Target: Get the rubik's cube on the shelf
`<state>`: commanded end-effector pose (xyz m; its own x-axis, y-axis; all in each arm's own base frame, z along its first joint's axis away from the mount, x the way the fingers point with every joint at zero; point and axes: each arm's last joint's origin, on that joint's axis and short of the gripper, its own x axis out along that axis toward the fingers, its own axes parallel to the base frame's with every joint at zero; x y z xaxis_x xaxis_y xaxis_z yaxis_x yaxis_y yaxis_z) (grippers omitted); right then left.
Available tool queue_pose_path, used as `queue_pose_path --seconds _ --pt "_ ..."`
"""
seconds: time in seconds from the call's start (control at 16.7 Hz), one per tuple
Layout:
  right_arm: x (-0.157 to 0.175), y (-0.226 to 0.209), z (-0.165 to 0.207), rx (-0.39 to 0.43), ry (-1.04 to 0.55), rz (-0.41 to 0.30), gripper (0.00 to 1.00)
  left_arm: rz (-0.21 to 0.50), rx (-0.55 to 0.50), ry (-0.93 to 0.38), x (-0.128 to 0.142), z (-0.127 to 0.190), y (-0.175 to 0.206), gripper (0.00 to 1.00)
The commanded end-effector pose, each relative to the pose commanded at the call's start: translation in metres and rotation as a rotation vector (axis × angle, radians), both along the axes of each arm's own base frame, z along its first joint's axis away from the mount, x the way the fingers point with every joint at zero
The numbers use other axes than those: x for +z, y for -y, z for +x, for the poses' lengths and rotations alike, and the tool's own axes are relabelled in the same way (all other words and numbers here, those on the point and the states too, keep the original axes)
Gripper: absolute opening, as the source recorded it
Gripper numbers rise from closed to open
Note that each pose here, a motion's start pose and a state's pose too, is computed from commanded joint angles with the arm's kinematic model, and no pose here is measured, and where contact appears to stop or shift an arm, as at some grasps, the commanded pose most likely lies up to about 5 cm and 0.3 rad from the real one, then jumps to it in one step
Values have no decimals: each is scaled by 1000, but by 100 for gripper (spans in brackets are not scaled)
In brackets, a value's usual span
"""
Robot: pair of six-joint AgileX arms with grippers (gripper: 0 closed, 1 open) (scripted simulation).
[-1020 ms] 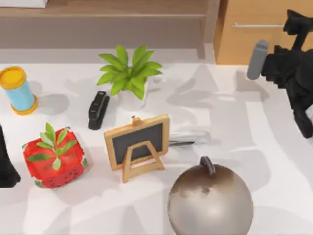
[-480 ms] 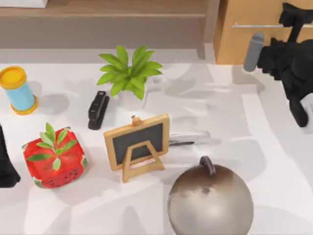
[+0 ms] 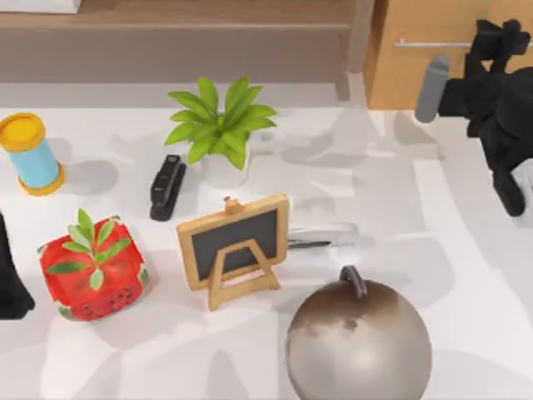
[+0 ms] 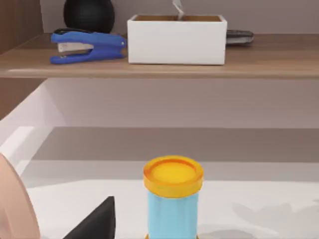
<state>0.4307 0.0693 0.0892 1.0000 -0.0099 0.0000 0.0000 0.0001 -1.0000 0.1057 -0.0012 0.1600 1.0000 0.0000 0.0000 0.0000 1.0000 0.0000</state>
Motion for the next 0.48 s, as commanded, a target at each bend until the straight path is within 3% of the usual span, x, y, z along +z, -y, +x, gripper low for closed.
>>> queue_pose_path --seconds 0.3,0.48 --pt "0 0 0 0 0 0 2 0 0 0 0 0 0 100" --pt "0 0 0 0 0 0 0 0 0 0 0 0 0 100"
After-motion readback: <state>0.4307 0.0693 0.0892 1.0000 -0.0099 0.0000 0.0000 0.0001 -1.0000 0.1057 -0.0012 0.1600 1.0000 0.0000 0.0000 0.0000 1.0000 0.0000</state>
